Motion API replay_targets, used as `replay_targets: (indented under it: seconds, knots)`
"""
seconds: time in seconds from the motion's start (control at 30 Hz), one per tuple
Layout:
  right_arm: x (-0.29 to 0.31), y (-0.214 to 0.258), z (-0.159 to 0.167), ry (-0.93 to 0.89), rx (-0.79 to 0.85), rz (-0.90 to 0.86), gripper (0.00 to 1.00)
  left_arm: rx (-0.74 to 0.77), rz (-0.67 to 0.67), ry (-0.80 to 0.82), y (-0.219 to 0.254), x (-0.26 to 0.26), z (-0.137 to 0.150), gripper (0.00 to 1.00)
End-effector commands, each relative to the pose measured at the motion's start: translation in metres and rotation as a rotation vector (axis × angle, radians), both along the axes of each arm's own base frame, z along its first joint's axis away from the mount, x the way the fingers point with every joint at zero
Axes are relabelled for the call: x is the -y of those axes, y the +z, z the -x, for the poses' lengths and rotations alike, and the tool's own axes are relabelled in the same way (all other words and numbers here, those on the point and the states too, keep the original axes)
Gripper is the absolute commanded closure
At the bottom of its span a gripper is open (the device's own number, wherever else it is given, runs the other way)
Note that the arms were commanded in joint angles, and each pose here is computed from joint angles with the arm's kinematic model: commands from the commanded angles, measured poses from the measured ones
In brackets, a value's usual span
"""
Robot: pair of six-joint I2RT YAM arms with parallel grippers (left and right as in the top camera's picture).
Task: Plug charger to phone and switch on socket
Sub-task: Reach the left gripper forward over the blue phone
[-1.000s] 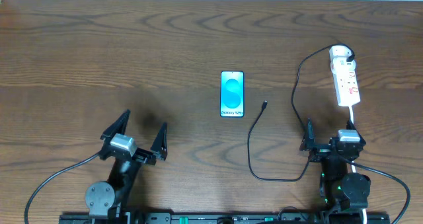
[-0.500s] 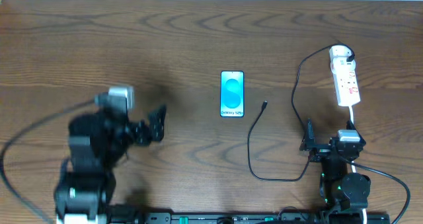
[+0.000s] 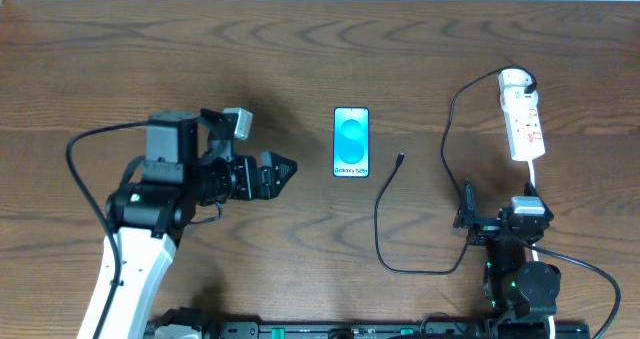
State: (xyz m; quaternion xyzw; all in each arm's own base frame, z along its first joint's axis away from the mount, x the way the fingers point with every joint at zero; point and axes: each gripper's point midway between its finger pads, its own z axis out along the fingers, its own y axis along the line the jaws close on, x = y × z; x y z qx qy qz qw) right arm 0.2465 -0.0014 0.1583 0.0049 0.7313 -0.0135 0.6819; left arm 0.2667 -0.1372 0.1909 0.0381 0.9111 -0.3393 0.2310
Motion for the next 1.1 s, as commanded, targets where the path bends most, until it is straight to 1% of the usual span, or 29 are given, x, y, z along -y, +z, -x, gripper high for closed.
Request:
replay_targets:
  seconds: [0.0, 0.07, 0.13, 0.27, 0.37, 0.43, 0.5, 0.63, 0.67, 0.77, 0.93, 1.07]
  knots:
    - [-0.001, 0.0, 0.0, 0.003, 0.001, 0.001, 0.01, -0.041, -0.074, 0.089, 0.016, -0.004, -0.017, 0.02]
    - [-0.001, 0.0, 0.0, 0.004, 0.0, 0.001, 0.01, -0.113, -0.098, 0.071, 0.019, 0.001, -0.017, 0.02]
    - [-0.001, 0.0, 0.0, 0.004, 0.0, 0.001, 0.01, -0.191, -0.16, 0.064, 0.02, 0.002, -0.018, 0.02]
    - [-0.001, 0.0, 0.0, 0.003, 0.0, 0.001, 0.01, -0.283, -0.359, 0.061, 0.013, 0.001, -0.024, 0.02]
    - [-0.001, 0.0, 0.0, 0.004, 0.0, 0.001, 0.01, -0.385, -0.513, 0.062, 0.002, 0.001, -0.022, 0.02]
    - [-0.001, 0.0, 0.0, 0.003, 0.0, 0.001, 0.01, -0.42, -0.571, 0.036, -0.007, 0.008, -0.026, 0.02]
    - [-0.001, 0.0, 0.0, 0.004, 0.0, 0.0, 0.01, -0.422, -0.542, 0.001, -0.015, 0.027, -0.033, 0.02]
    - [-0.001, 0.0, 0.0, 0.003, 0.0, 0.001, 0.01, -0.413, -0.407, -0.077, -0.024, 0.069, -0.044, 0.02]
    - [-0.001, 0.0, 0.0, 0.004, 0.0, 0.001, 0.01, -0.409, -0.394, -0.073, -0.025, 0.073, -0.045, 0.02]
    - [-0.001, 0.0, 0.0, 0.004, 0.0, 0.001, 0.01, -0.447, -0.368, 0.008, -0.025, 0.076, -0.048, 0.02]
    - [-0.001, 0.0, 0.0, 0.003, 0.0, 0.001, 0.01, -0.463, -0.411, 0.089, -0.029, 0.067, -0.05, 0.02]
    - [-0.001, 0.0, 0.0, 0.004, 0.0, 0.001, 0.01, -0.475, -0.433, 0.08, -0.032, 0.071, -0.053, 0.02]
